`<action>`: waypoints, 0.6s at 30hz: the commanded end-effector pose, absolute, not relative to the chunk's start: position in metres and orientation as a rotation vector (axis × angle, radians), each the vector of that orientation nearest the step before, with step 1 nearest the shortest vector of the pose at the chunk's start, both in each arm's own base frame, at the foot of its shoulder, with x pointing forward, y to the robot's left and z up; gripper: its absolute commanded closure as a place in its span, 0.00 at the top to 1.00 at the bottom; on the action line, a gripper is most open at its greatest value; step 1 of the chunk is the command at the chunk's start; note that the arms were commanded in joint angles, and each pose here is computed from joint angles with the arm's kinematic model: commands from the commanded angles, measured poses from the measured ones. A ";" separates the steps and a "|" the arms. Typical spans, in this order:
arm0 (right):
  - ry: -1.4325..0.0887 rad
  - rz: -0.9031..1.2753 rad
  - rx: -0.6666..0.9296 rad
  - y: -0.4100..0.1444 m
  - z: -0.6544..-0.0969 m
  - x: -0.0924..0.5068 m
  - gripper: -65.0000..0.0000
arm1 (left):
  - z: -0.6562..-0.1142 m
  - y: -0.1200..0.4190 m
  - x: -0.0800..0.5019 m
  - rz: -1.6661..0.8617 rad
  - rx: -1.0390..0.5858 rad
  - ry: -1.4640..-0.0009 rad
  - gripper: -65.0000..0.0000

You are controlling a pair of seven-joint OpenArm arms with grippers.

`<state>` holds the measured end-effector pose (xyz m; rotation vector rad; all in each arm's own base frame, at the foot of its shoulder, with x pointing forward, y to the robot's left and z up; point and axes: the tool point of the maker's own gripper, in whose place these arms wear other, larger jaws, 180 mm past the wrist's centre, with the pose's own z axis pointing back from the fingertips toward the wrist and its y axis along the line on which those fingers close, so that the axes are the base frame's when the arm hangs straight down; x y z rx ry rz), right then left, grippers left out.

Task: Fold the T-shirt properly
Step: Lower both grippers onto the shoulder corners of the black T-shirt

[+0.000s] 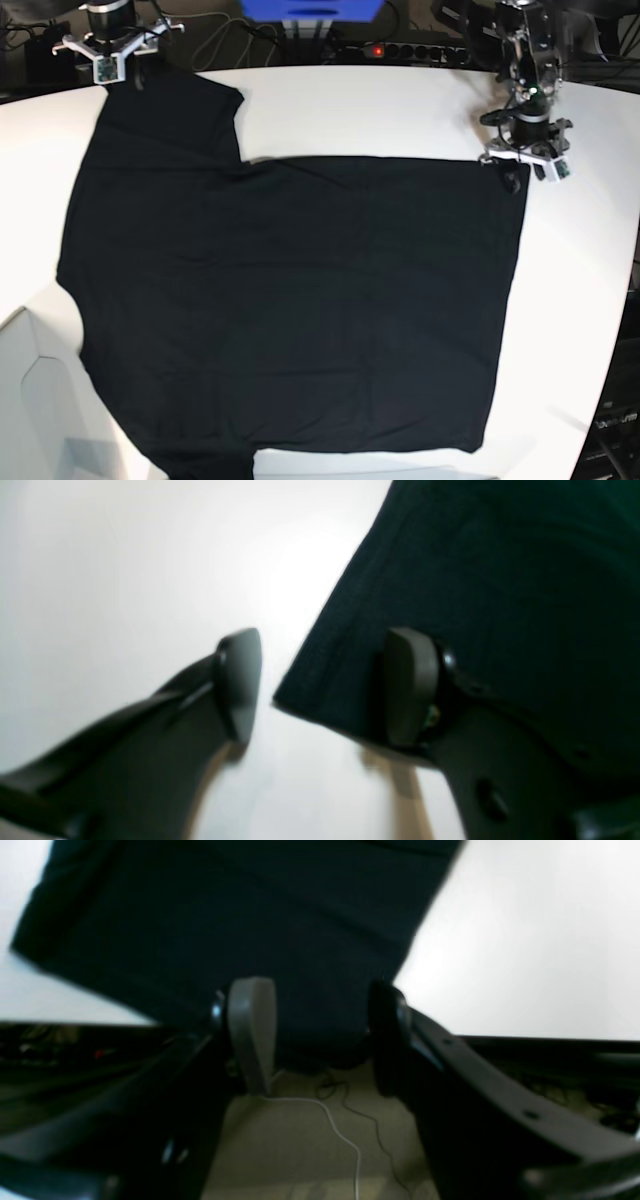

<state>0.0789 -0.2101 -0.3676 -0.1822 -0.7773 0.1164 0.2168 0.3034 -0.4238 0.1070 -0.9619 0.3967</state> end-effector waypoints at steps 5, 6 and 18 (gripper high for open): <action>-0.819 0.127 -0.190 -0.213 -0.362 0.090 0.47 | -0.435 0.280 0.207 0.322 -0.006 -0.904 0.29; -0.825 0.125 -0.191 -0.214 -0.363 0.093 0.47 | -0.436 0.281 0.207 0.323 -0.006 -0.902 0.24; -0.851 0.093 -0.235 -0.232 -0.368 0.109 0.57 | -0.435 0.279 0.203 0.313 -0.011 -0.902 0.17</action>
